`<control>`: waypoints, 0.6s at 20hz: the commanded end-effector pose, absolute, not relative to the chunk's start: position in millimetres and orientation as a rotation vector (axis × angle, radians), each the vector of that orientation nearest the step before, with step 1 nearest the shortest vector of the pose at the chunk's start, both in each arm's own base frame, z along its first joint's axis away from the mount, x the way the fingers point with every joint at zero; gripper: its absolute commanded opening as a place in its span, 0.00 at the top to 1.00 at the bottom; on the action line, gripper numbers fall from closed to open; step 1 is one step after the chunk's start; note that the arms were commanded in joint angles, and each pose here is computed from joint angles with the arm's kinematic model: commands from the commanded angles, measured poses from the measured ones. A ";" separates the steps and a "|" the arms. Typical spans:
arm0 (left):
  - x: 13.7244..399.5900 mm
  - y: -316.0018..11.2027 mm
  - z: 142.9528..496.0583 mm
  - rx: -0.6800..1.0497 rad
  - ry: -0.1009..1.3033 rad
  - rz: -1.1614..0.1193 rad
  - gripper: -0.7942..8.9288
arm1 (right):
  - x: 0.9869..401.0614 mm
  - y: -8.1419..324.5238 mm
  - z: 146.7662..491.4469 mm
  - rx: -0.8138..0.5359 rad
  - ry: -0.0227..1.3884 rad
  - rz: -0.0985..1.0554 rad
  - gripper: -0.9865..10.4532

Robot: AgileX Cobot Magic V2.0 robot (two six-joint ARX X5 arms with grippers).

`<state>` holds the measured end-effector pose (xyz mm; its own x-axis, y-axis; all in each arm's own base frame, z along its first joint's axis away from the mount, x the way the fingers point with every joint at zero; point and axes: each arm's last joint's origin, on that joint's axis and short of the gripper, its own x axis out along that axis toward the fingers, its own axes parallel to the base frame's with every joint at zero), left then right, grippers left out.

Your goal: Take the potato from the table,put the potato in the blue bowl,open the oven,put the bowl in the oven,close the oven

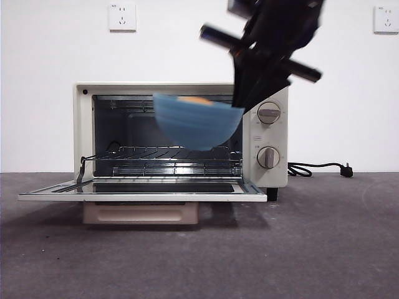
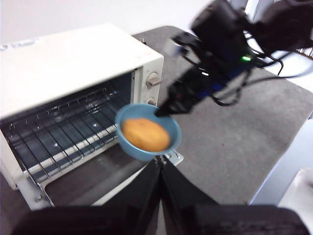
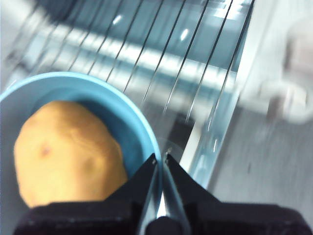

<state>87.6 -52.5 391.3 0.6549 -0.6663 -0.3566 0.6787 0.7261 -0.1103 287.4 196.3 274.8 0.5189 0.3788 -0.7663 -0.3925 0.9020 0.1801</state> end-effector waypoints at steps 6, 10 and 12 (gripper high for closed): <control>85.3 -51.5 388.8 0.057 0.414 -0.766 0.93 | 338.2 227.2 265.7 0.016 0.895 0.386 0.93; 85.0 -51.4 388.0 0.058 0.423 -0.766 0.93 | 350.4 224.4 259.6 0.042 0.861 0.319 0.92; 84.8 -51.3 387.7 0.061 0.426 -0.768 0.93 | 354.7 219.6 260.4 0.065 0.849 0.302 0.92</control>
<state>85.8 -51.6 387.2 0.6385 -0.6587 -0.3980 0.6777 0.7263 -0.1150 350.9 220.0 264.0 0.6150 0.2953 -0.7311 -0.2613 0.9512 0.1645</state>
